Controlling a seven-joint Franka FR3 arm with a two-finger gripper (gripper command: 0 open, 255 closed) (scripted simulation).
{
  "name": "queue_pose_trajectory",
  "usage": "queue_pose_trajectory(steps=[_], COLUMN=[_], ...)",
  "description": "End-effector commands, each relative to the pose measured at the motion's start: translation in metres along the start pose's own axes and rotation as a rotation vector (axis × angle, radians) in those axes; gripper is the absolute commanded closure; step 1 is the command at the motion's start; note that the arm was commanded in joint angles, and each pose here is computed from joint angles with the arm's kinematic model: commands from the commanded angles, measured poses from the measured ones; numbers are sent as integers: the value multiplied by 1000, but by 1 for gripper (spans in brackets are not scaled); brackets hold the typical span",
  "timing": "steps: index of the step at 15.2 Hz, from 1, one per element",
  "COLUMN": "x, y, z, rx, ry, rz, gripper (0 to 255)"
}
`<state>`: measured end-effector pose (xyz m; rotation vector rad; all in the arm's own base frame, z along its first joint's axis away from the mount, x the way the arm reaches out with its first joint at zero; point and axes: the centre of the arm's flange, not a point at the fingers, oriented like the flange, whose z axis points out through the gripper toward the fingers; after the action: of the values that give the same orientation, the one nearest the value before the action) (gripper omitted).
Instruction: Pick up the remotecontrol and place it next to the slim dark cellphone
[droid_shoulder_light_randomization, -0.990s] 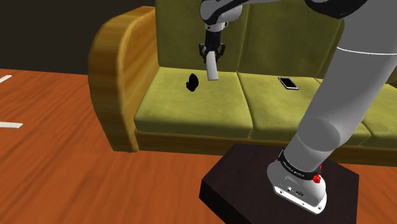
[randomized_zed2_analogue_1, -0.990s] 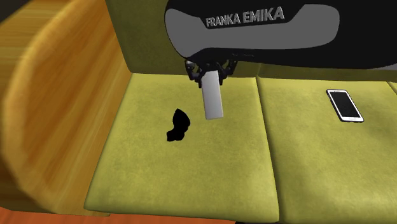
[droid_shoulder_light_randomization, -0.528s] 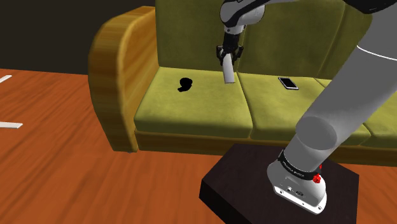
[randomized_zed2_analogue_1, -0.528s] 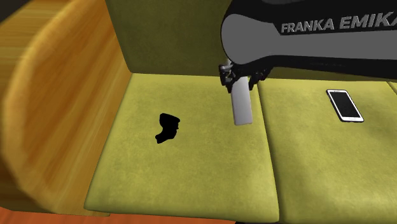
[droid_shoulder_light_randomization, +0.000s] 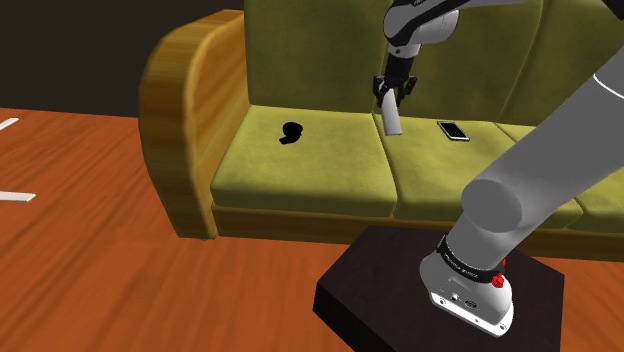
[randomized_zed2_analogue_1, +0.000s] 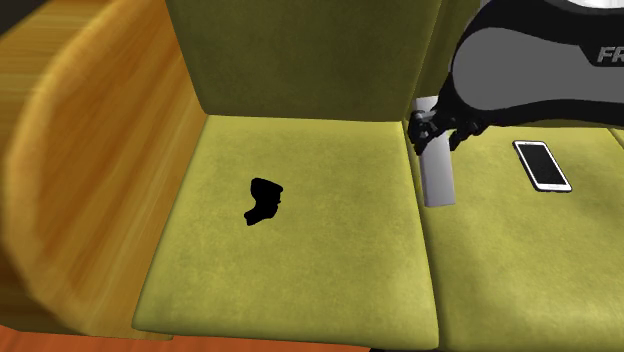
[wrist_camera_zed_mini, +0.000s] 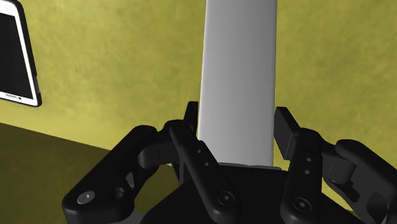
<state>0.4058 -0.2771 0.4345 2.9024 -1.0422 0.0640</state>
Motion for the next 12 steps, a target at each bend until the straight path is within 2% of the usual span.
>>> queue_pose_trajectory(steps=[1, 12], x=[-8, -60], y=[22, 158], z=[1, 2], rx=[0, 0], ry=[0, 0], rz=[-2, -2], gripper=[255, 255])
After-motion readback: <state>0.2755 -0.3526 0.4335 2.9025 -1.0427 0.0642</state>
